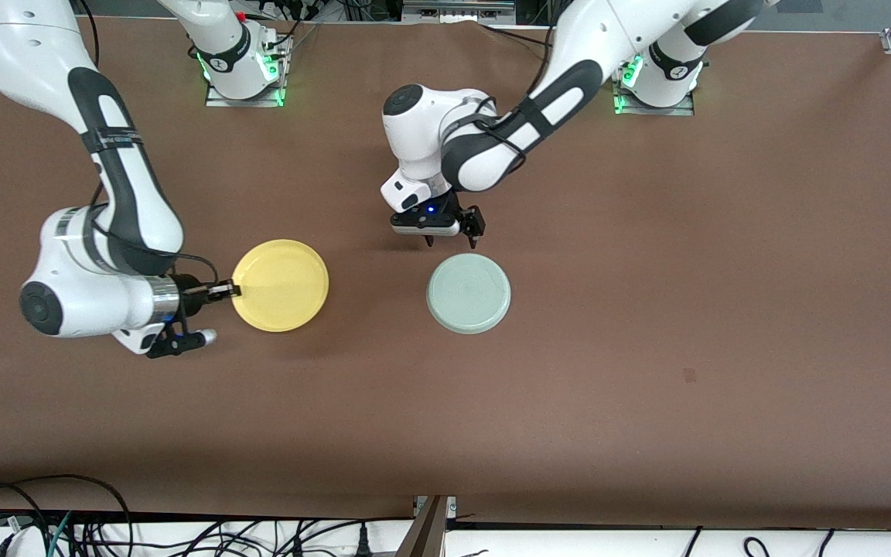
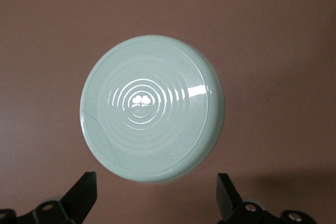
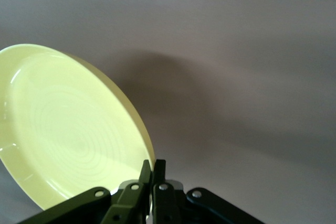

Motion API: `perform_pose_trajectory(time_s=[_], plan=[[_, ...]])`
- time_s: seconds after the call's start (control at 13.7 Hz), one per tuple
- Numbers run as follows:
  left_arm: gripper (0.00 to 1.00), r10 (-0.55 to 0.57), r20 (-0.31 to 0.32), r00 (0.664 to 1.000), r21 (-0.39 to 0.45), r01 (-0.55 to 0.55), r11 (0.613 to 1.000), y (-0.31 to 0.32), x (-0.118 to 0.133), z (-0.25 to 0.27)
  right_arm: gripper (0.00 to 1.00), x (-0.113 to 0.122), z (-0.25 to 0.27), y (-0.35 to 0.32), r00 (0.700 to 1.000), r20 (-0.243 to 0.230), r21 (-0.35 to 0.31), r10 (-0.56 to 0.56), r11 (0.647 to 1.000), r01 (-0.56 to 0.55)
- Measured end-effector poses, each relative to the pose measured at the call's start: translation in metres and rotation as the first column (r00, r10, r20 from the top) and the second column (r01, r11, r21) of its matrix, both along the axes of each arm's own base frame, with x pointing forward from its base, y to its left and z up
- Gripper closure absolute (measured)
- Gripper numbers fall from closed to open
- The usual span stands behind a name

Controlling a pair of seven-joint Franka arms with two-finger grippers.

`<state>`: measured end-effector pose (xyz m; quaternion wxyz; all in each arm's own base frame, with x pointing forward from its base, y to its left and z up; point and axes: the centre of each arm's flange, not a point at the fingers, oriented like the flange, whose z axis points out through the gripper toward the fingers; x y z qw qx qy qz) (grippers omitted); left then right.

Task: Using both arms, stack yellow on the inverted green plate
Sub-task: 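Release the green plate with the left gripper while the right gripper carries the yellow plate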

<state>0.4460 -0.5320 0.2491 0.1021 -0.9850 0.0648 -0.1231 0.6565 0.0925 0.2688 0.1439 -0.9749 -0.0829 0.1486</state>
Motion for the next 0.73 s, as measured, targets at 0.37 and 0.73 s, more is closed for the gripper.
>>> perform_pose_trajectory(time_s=[0.37,0.73], plan=[[0.0,0.1,-0.147,0.984,-0.133,-0.12,0.984,0.112,0.096,0.096,0.97,-0.02,-0.015,0.1,0.996,0.042,-0.03,-0.074,0.997,0.075],[0.0,0.087,-0.216,0.972,-0.189,-0.129,0.973,0.245,0.153,0.179,0.97,-0.045,-0.02,0.199,0.979,0.058,0.002,-0.195,0.981,0.196]])
